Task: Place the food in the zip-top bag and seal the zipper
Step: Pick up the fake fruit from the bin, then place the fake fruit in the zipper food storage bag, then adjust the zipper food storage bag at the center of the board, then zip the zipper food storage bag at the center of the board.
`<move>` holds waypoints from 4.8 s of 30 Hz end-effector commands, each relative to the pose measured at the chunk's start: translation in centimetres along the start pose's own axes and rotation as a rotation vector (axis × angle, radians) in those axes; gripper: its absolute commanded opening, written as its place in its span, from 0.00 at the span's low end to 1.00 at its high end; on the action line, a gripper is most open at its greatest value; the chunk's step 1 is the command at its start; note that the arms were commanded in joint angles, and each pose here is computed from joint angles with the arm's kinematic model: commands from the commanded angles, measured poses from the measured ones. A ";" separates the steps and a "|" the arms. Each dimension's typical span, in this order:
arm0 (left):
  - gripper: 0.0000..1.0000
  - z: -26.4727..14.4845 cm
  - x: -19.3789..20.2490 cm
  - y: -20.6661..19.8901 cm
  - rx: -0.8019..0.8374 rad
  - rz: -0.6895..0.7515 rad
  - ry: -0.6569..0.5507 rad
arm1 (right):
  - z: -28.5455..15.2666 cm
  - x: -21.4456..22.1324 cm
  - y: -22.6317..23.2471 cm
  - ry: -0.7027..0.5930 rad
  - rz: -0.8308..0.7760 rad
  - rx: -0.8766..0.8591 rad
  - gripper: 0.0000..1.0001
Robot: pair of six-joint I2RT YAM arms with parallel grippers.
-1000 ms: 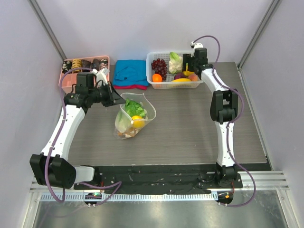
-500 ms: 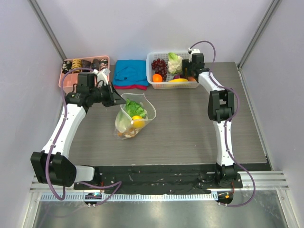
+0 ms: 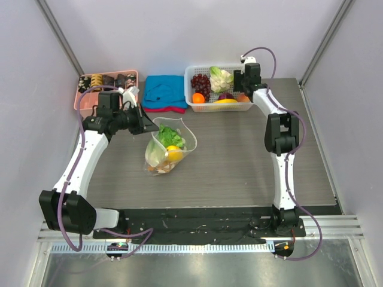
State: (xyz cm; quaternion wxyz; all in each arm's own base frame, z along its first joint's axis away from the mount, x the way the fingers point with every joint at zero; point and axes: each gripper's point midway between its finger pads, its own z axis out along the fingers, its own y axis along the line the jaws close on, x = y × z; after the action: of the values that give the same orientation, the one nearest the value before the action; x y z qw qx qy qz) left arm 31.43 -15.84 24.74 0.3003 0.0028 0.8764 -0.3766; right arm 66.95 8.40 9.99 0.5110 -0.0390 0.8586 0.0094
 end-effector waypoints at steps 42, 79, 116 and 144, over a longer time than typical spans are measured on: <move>0.00 -0.8 -0.5 -1.4 0.077 -0.001 -0.027 | -37.6 2.3 31.3 0.170 -0.185 -0.926 0.01; 0.00 -0.9 -0.2 -1.1 0.077 0.010 -0.013 | -36.5 6.6 24.5 0.412 0.194 -0.893 0.78; 0.23 -2.6 10.4 -5.9 0.144 0.337 0.210 | -41.1 2.0 30.2 0.326 -0.273 -1.245 0.01; 0.75 -5.4 17.5 -1.5 0.471 1.874 0.245 | -40.1 4.2 32.1 0.309 -0.416 -1.344 0.01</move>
State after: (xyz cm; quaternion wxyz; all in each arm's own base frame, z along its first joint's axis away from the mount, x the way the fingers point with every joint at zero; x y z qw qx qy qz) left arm 13.41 -16.27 19.49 0.3480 0.7325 0.5480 -0.2052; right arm 27.02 37.19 22.92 0.2182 -0.4933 0.7296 0.4203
